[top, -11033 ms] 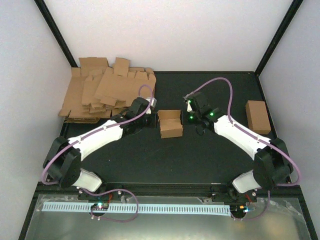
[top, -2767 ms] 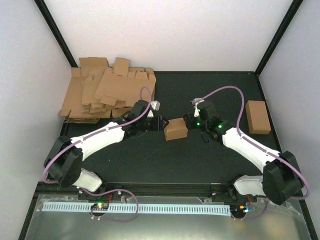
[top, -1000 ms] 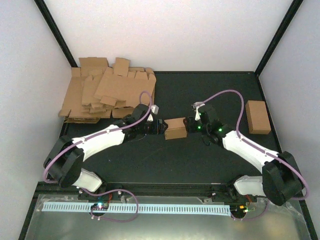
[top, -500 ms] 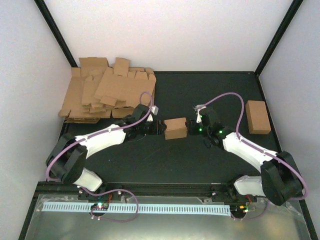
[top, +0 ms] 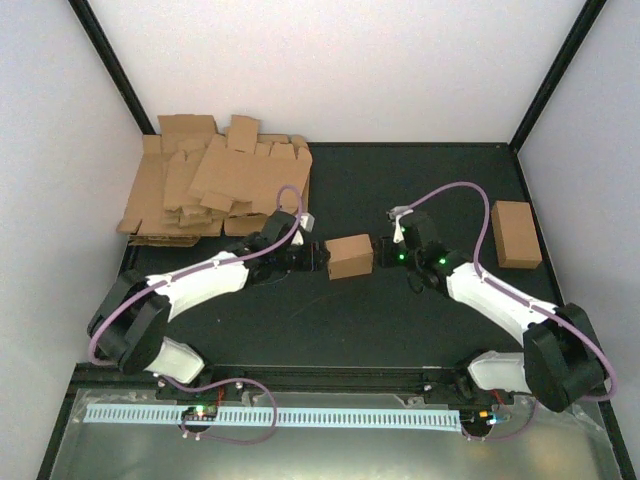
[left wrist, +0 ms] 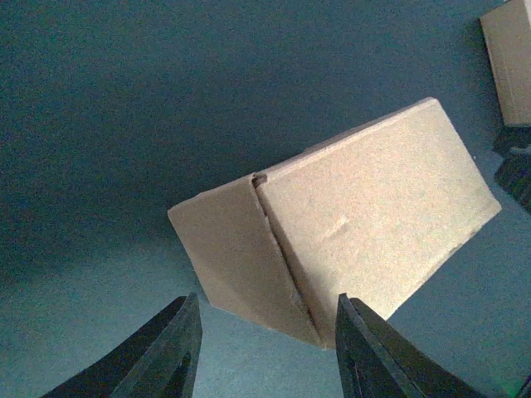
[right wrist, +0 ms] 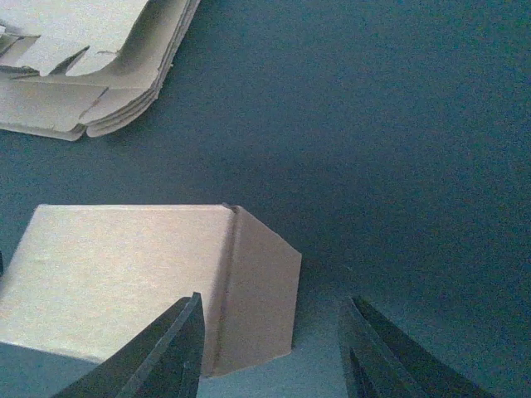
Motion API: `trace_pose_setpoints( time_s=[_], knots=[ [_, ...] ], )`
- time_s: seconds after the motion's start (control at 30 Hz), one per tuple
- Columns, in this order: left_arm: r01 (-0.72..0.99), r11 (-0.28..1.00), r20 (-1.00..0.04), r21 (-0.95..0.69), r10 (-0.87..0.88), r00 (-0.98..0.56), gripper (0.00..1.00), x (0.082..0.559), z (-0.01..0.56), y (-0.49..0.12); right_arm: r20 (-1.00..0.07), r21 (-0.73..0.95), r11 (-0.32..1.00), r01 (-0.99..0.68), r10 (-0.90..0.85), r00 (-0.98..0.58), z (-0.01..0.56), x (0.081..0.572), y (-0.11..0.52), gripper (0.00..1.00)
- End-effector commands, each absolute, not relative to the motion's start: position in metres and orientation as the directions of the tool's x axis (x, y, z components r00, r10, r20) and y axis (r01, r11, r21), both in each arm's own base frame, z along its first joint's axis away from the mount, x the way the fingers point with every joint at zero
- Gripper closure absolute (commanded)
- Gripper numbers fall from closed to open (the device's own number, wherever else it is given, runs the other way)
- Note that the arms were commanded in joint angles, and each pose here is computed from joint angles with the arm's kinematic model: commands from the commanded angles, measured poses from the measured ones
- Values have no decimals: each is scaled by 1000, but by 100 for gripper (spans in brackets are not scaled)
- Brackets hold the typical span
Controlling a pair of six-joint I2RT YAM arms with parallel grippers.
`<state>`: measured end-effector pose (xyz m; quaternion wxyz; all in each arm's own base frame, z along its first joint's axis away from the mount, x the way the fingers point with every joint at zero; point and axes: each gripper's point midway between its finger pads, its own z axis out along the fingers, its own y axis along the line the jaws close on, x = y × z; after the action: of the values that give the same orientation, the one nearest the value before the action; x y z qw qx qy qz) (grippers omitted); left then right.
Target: Fold the paper box
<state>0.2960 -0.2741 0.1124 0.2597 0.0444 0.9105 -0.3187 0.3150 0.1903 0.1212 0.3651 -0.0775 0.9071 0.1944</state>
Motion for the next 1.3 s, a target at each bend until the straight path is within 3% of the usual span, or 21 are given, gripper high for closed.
trace_pose_setpoints(
  time_s=[0.0, 0.23, 0.43, 0.6, 0.83, 1.03, 1.27],
  knots=[
    [255, 808, -535, -531, -87, -840, 52, 300, 138, -266, -728, 277, 915, -294, 0, -686, 150, 320, 187, 52],
    [255, 794, -489, -552, -61, -870, 45, 294, 115, -274, -687, 284, 917, -281, -10, -727, 117, 313, 186, 52],
    [205, 829, -445, -520, -58, -894, 55, 287, 79, -263, -639, 296, 917, -267, -18, -769, 84, 301, 184, 53],
    [190, 840, -422, -508, -50, -905, 57, 279, 64, -257, -658, 279, 922, -270, -21, -753, 95, 304, 182, 53],
    [233, 823, -479, -518, -54, -876, 54, 293, 102, -265, -713, 288, 900, -326, -25, -701, 138, 312, 191, 53],
    [291, 795, -537, -532, -51, -842, 47, 302, 151, -275, -688, 311, 885, -346, -41, -724, 125, 309, 198, 53],
    [261, 816, -481, -516, -24, -877, 47, 296, 109, -273, -632, 319, 893, -316, -48, -774, 88, 301, 196, 53]
  ],
)
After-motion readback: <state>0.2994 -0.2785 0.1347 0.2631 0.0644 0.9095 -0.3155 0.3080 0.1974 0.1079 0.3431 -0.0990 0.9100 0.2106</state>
